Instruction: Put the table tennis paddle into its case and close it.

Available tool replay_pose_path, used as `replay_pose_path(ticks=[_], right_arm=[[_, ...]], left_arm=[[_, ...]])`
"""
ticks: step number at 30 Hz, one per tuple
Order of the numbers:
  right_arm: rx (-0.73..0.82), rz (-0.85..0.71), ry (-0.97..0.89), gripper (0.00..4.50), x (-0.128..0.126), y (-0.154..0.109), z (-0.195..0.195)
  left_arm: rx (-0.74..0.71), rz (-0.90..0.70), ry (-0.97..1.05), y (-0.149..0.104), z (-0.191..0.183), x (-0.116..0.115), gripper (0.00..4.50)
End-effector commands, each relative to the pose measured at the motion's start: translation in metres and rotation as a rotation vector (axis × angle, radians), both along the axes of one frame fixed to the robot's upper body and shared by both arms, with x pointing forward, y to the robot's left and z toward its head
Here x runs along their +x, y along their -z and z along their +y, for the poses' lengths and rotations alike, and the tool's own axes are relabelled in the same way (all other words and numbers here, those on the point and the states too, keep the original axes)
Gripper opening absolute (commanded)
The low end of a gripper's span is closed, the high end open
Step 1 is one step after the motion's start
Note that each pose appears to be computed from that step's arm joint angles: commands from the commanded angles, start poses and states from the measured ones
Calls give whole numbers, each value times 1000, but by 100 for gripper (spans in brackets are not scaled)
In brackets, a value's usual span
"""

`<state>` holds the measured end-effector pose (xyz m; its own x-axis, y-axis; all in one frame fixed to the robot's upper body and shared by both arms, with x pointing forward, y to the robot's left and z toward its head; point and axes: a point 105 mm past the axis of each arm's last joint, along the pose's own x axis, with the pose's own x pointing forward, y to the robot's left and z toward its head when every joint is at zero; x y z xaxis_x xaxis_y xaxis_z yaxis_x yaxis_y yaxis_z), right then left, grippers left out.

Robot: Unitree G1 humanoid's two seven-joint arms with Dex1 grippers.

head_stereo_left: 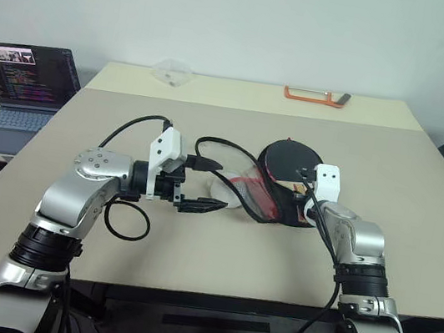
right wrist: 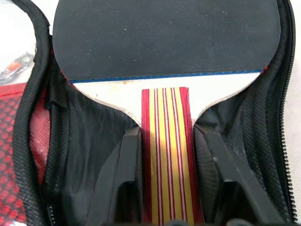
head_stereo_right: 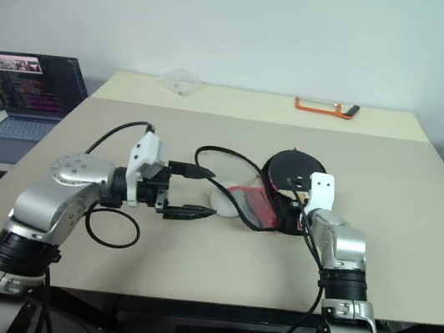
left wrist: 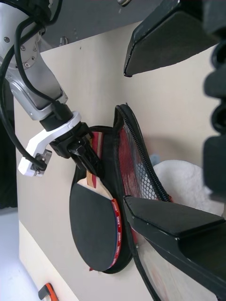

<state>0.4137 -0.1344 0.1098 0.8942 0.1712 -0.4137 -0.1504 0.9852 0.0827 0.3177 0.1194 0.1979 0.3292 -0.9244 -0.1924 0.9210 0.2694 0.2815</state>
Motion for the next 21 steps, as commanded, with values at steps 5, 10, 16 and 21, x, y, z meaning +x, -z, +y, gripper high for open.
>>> replay_pose_path(ticks=[5, 10, 16, 21], right_arm=[[46, -111, -97, 400, -10, -37, 23], [61, -190, -239, 435, -35, -68, 36], [45, -249, -437, 435, -79, -97, 15], [4, -216, -709, 439, -124, -99, 12]], left_arm=[[0, -40, -58, -12, 11, 6, 443], [1, -47, -126, -14, 26, 12, 443], [139, 56, -286, 22, 97, 13, 443], [97, 13, -364, 30, 99, 37, 405]])
